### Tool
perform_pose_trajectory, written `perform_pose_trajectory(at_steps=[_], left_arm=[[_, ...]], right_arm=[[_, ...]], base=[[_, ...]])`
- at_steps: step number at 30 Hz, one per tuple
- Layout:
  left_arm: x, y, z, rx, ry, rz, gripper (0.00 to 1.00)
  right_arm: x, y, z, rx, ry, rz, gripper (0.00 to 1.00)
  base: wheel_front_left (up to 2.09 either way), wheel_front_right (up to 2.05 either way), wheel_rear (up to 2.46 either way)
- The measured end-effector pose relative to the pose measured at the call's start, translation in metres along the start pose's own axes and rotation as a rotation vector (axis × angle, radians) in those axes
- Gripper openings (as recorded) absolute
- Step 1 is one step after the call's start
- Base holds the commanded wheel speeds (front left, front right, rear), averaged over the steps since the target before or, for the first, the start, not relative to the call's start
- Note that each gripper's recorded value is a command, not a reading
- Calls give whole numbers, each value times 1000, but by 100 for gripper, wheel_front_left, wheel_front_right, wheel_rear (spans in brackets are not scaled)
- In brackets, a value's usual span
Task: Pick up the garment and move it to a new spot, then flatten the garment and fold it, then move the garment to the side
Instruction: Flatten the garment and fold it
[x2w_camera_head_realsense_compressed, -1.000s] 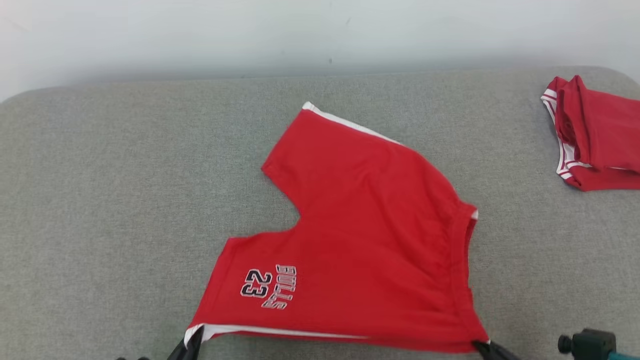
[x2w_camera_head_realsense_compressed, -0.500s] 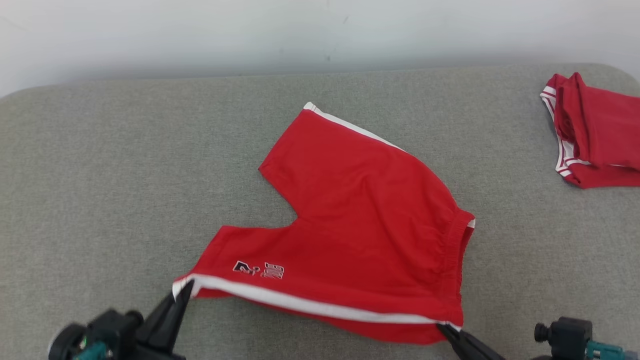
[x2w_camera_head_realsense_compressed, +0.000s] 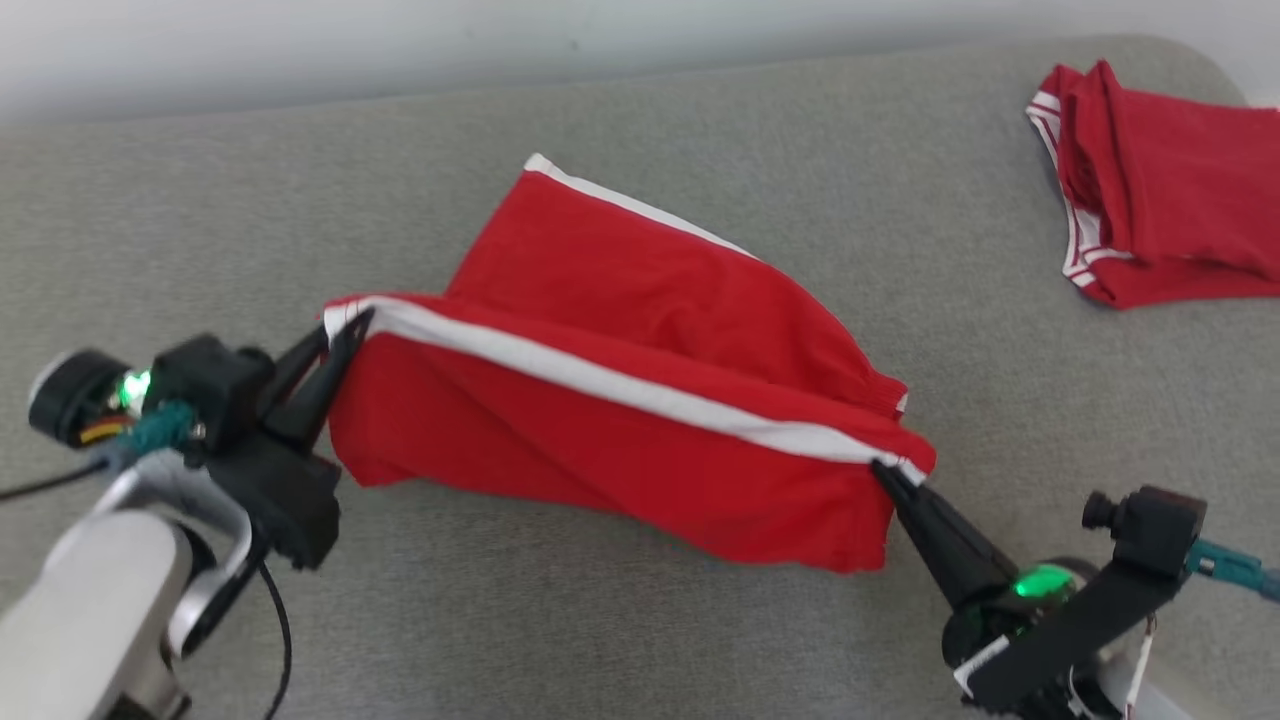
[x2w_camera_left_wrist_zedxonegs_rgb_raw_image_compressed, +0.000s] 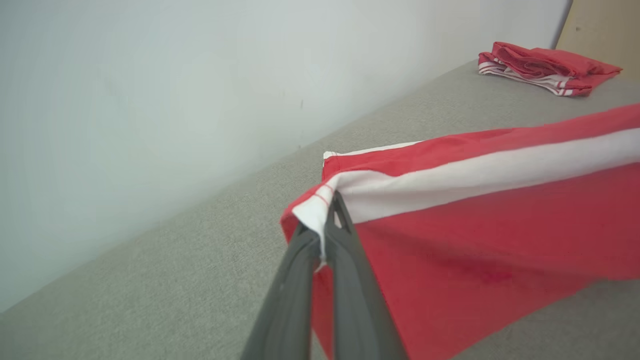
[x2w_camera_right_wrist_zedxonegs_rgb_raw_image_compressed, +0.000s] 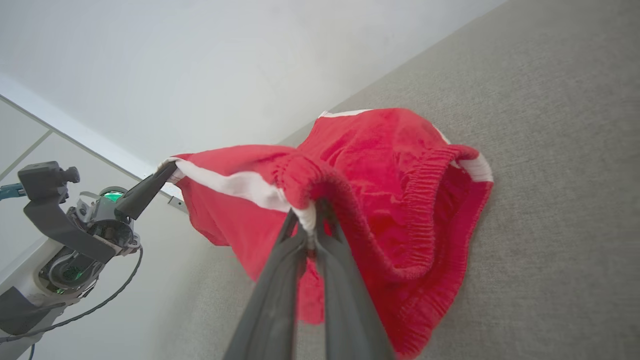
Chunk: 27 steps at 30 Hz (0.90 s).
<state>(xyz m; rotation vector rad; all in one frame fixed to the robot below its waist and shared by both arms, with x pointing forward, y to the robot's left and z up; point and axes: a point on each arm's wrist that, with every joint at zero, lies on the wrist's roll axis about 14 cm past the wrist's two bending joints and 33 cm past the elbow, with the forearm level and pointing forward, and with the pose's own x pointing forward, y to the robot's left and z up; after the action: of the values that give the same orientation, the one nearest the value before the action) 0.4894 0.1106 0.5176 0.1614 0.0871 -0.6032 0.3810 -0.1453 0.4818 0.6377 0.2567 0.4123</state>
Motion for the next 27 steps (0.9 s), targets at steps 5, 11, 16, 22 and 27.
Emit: perform_pose_trajectory(at_steps=[5,11,16,22,27], left_arm=[[41,7,3,44,37,-38,0],[89,3,-2,87,85,-110,0],[126,8,-9,123,117,-135,0],[159,2,-31,140,183,-173,0],[176,-4,-52,127,220,-191,0]], right_arm=[[14,-18,18,-5,-68,-48,0],[27,-44,28,-30,-100,-117,0],[39,-62,35,-64,-116,-160,0],[45,-83,37,-108,-103,-213,0],[50,-90,32,-107,-89,-227,0]], base=[[0,0,0],[0,0,0],[0,0,0],[0,0,0],[0,0,0]])
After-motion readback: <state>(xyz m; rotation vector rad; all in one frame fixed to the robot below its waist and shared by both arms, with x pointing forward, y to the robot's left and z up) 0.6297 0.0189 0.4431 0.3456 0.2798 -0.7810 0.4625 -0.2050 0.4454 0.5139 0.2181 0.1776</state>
